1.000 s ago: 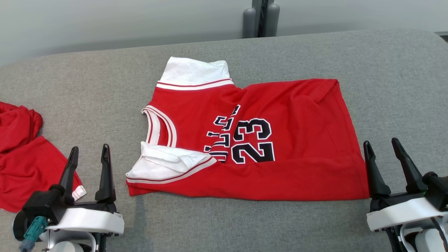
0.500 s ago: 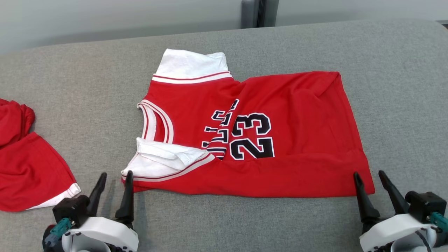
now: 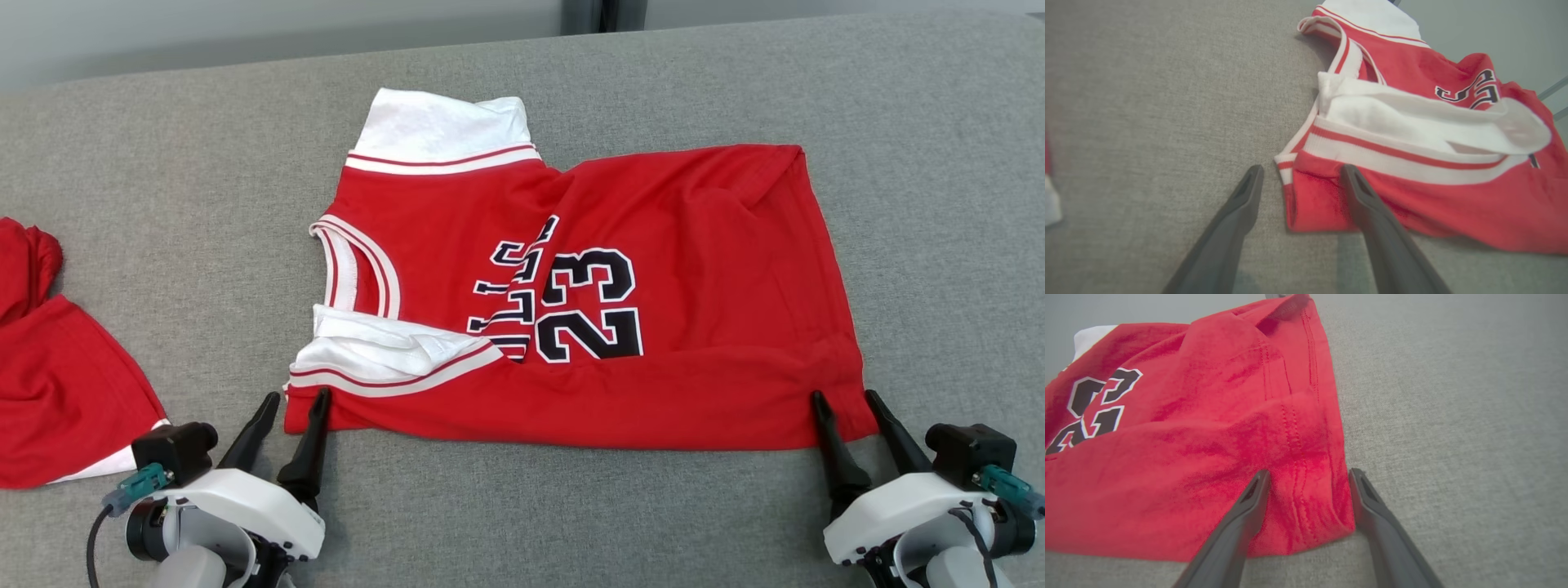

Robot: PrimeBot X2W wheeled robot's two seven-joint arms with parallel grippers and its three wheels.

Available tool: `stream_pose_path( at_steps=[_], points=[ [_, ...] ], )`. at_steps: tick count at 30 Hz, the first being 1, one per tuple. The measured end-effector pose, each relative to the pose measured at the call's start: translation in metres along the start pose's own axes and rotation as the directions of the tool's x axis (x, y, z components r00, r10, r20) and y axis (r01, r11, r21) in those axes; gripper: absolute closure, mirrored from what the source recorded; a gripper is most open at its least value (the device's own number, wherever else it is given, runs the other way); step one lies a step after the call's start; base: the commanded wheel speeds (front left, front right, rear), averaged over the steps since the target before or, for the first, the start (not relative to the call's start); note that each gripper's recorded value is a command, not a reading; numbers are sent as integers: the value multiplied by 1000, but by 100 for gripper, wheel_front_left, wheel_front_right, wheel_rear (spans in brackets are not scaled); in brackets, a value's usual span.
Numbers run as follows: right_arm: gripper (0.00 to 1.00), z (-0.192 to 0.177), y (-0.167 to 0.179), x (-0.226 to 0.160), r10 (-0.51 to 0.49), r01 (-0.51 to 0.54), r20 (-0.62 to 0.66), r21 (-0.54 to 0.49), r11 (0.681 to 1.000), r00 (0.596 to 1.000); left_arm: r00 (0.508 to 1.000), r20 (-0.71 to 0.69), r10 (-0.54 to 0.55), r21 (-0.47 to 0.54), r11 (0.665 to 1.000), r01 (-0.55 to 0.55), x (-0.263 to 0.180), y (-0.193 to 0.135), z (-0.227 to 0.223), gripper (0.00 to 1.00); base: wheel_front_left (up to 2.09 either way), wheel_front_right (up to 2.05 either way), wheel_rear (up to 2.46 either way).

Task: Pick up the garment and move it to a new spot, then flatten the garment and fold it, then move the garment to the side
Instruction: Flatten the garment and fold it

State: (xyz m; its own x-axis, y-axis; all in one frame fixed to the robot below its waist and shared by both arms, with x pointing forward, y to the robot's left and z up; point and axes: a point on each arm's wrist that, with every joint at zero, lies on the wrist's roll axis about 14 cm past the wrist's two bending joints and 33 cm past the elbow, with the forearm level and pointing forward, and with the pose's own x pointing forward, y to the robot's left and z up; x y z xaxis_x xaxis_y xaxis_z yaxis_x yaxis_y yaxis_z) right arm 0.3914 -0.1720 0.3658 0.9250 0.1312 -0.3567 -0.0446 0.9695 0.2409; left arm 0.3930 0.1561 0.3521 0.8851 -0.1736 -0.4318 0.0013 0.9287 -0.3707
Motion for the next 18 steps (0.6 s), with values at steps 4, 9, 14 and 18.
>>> stream_pose_path(
  at_steps=[4, 9, 14, 18],
  points=[
    [100, -1, 2, 5, 8, -8, -12, 24, 1000, 1000, 999, -37, -6, -44, 999, 4, 5, 1, -4, 100, 0, 0, 0],
    [100, 3, 3, 8, 12, -12, -4, 63, 998, 1000, 999, -34, -9, -96, 995, 6, 4, 1, -4, 100, 0, 0, 0],
    [100, 20, -5, 9, -3, -3, 49, 113, 994, 999, 1000, -8, -17, -113, 993, 16, -5, 3, 2, 100, 0, 0, 0],
    [100, 26, -12, 0, -4, -1, 46, 114, 994, 999, 1000, -6, -19, -107, 994, 19, -23, 6, 4, 100, 0, 0, 0]
  ],
)
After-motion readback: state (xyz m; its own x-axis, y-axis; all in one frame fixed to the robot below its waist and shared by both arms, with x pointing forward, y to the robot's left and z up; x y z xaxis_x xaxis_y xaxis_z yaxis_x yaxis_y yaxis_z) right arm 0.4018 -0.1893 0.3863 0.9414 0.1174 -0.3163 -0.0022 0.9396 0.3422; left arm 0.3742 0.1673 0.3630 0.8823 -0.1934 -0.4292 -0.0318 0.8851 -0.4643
